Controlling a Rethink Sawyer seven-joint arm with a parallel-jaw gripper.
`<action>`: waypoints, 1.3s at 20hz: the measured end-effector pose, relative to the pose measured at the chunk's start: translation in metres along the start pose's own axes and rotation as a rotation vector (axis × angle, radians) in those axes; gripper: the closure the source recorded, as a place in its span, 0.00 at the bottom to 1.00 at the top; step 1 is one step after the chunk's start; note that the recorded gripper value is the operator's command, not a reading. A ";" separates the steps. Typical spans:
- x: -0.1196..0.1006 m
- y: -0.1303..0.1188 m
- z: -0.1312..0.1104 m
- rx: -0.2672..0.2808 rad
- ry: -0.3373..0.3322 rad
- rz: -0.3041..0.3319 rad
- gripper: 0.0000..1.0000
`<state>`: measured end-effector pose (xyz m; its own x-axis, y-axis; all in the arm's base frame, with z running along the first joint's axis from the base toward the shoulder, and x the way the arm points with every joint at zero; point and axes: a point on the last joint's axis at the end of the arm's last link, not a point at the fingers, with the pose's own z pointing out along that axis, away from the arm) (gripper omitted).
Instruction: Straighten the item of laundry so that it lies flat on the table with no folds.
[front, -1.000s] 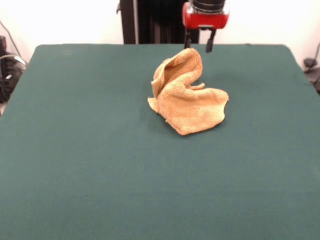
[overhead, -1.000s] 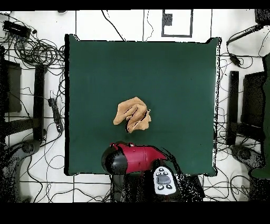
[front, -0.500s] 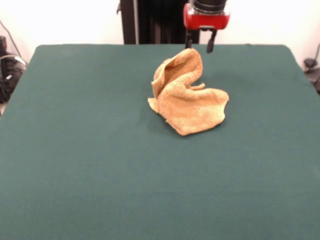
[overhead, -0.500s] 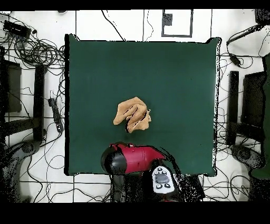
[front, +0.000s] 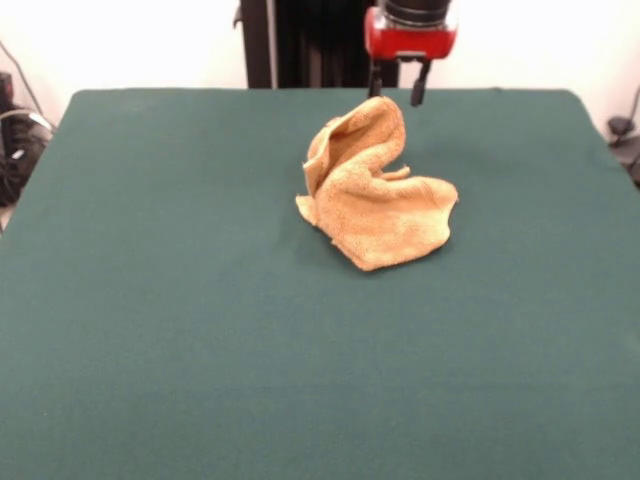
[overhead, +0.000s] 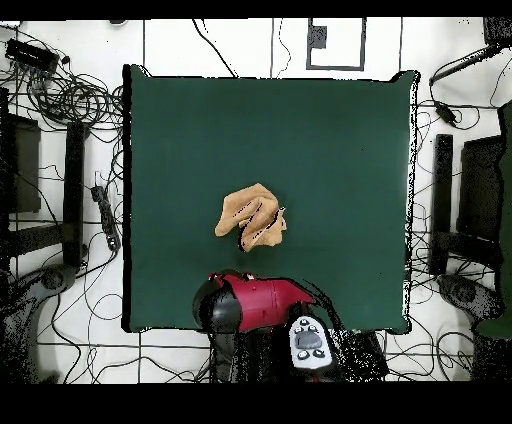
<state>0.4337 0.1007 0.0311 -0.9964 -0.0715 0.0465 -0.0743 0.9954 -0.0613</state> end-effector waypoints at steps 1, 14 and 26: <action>-0.002 -0.002 -0.003 0.002 -0.005 0.004 0.00; -0.015 -0.023 -0.026 0.014 -0.021 0.043 0.00; -0.021 -0.031 -0.036 0.019 -0.046 0.059 0.00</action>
<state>0.4587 0.0734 0.0675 -0.9999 -0.0161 -0.0032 -0.0157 0.9965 -0.0817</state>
